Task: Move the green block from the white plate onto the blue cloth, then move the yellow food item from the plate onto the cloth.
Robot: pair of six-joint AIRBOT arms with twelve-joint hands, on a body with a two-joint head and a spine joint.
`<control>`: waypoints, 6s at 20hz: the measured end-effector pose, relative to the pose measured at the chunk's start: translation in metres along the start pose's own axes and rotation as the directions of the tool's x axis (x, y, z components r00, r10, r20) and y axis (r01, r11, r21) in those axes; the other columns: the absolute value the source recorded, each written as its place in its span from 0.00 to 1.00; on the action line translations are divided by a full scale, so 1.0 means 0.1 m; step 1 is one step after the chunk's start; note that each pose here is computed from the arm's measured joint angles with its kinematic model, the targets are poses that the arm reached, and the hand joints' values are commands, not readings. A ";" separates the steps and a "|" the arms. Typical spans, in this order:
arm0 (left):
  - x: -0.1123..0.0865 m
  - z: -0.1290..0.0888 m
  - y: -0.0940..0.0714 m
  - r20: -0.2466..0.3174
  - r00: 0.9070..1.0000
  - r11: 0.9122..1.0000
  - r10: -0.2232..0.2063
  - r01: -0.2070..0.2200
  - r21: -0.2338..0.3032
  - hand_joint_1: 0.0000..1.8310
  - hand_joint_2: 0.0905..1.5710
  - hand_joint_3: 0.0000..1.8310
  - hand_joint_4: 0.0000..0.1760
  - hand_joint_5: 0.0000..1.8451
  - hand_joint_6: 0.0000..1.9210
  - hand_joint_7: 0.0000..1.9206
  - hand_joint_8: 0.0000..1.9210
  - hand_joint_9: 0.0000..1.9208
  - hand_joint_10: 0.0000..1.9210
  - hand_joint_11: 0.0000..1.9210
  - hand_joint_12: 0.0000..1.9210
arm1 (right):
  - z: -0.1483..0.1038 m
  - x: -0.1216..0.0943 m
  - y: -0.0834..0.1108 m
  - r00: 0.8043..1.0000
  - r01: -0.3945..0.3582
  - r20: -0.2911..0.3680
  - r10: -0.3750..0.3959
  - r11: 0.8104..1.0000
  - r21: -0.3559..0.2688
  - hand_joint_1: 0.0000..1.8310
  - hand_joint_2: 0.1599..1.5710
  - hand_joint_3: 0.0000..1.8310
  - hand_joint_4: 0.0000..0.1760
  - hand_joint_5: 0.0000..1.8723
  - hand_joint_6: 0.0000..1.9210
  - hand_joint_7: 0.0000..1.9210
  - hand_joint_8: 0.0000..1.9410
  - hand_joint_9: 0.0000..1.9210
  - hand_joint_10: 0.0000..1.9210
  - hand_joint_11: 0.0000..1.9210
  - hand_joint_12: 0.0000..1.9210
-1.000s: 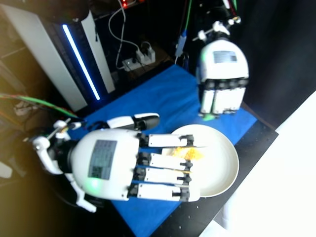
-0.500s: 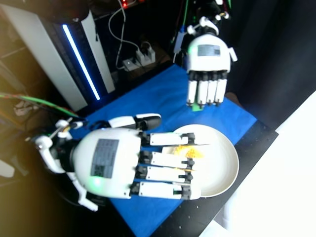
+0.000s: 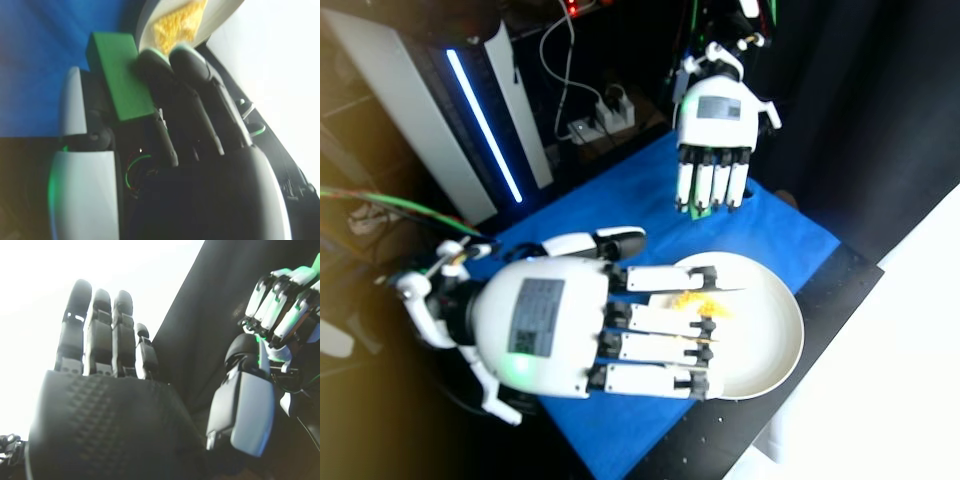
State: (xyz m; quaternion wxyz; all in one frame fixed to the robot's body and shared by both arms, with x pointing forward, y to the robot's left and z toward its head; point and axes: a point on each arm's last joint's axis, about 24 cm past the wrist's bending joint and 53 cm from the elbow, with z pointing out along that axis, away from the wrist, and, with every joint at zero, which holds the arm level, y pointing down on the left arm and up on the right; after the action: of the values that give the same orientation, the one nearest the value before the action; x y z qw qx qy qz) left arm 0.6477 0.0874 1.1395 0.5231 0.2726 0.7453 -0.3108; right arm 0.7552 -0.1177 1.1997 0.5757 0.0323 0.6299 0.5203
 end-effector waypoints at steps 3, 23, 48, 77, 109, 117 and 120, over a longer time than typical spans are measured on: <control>0.02 0.00 0.07 -0.006 1.000 1.000 -0.005 0.005 -0.015 0.69 0.70 0.00 0.00 0.54 0.34 0.50 0.66 0.49 0.67 0.39 0.83 | 0.01 0.01 0.00 1.000 -0.001 -0.001 0.001 1.000 -0.001 0.24 0.52 0.00 0.62 0.02 0.00 0.21 0.00 0.18 0.00 0.00 0.59; 0.35 0.04 0.37 -0.068 0.992 0.991 -0.107 0.101 -0.089 0.62 0.53 0.00 0.00 0.38 0.02 0.40 0.02 0.43 0.05 0.29 0.39 | 0.02 0.05 0.00 1.000 0.000 -0.010 0.000 1.000 0.000 0.24 0.54 0.00 0.61 0.03 0.00 0.22 0.00 0.20 0.00 0.00 0.61; -1.08 -0.45 1.11 0.270 0.958 0.962 -0.097 0.160 -0.222 0.29 0.47 0.00 1.00 0.00 0.00 0.04 0.00 0.05 0.00 0.05 0.07 | 0.48 0.48 -0.18 0.928 0.320 -0.211 -0.309 0.947 0.018 0.26 0.47 0.00 0.87 0.02 0.00 0.00 0.00 0.00 0.00 0.00 0.16; -1.16 -0.47 1.37 0.265 0.960 0.935 -0.085 0.169 -0.312 0.35 0.44 0.00 1.00 0.00 0.00 0.06 0.00 0.03 0.00 0.00 0.00 | 0.73 1.21 -0.29 0.806 0.489 -0.367 -0.464 0.872 -0.027 0.25 0.44 0.00 0.47 0.01 0.00 0.18 0.00 0.24 0.01 0.05 0.75; -1.05 -0.43 1.36 0.248 0.963 0.933 -0.107 0.184 -0.311 0.33 0.44 0.00 1.00 0.00 0.00 0.06 0.00 0.05 0.00 0.03 0.02 | 0.46 1.06 0.32 0.871 0.357 -0.279 -0.404 0.912 -0.205 0.70 0.64 0.00 0.00 0.54 0.40 0.62 0.41 0.62 0.34 0.48 0.76; -0.97 -0.43 1.37 0.236 0.964 0.929 -0.124 0.196 -0.313 0.36 0.37 0.00 1.00 0.01 0.00 0.08 0.00 0.06 0.00 0.03 0.03 | 0.01 0.97 0.76 0.870 0.315 -0.271 -0.412 0.887 -0.338 0.70 0.66 0.00 0.00 0.53 0.38 0.57 0.54 0.57 0.65 0.50 0.87; -0.97 -0.43 1.37 0.236 0.964 0.929 -0.126 0.198 -0.311 0.38 0.38 0.00 1.00 0.02 0.00 0.07 0.00 0.06 0.00 0.03 0.03 | -0.21 1.13 0.75 0.853 0.299 -0.316 -0.416 0.884 -0.359 0.69 0.66 0.00 0.00 0.55 0.36 0.56 0.53 0.51 0.58 0.41 0.84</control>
State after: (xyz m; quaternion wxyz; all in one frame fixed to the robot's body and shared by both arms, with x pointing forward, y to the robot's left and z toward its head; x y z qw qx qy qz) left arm 0.7511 0.2014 1.2183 0.6105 0.0832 0.7468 -0.2502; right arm 0.6595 -0.0237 1.1693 0.5266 -0.2759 0.6397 0.4871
